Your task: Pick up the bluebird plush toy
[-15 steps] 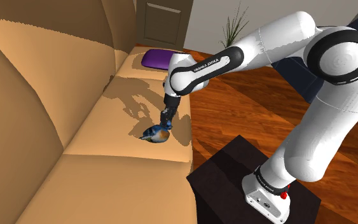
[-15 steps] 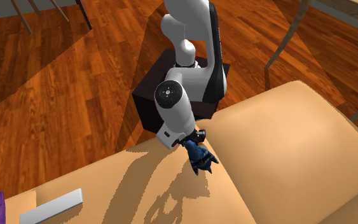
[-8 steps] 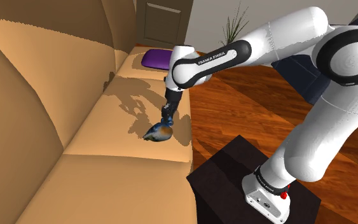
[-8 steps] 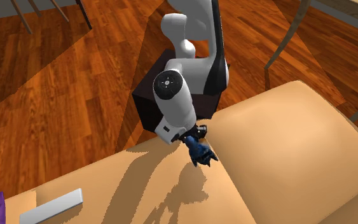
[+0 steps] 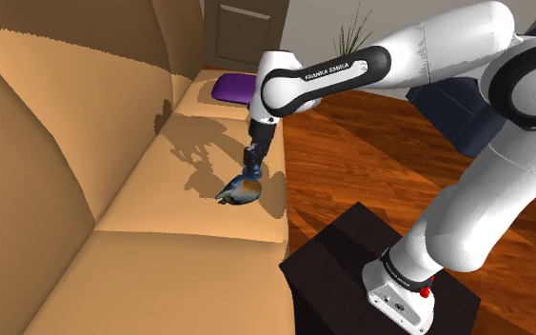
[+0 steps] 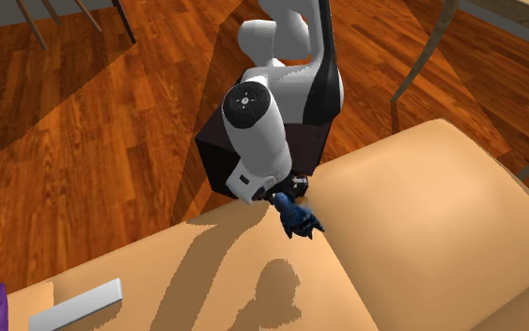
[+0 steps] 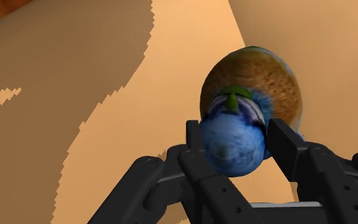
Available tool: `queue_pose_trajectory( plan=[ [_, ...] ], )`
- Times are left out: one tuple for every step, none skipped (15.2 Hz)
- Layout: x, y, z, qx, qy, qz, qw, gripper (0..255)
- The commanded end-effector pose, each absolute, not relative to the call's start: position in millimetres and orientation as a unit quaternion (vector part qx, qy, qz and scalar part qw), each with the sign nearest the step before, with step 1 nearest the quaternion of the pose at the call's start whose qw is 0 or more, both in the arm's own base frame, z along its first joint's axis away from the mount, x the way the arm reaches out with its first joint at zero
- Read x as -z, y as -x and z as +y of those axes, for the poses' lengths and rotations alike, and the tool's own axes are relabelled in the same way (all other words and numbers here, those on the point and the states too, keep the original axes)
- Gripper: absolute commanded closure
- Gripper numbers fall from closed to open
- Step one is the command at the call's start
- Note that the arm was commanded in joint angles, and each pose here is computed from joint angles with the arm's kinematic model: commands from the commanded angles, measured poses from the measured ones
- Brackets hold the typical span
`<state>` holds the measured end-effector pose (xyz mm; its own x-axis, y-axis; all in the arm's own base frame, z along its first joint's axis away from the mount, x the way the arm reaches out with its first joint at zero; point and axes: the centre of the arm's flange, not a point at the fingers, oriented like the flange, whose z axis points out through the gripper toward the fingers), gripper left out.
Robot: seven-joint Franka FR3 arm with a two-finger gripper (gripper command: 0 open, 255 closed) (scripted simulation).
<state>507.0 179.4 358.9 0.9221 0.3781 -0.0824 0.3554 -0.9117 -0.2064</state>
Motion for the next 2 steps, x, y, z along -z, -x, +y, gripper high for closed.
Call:
queue_pose_trajectory(
  plan=[
    [-366.0, -506.8, 179.8, -0.06, 0.976, -0.188, 0.094, 255],
    [-366.0, -506.8, 179.8, -0.06, 0.976, -0.188, 0.094, 255]
  ],
)
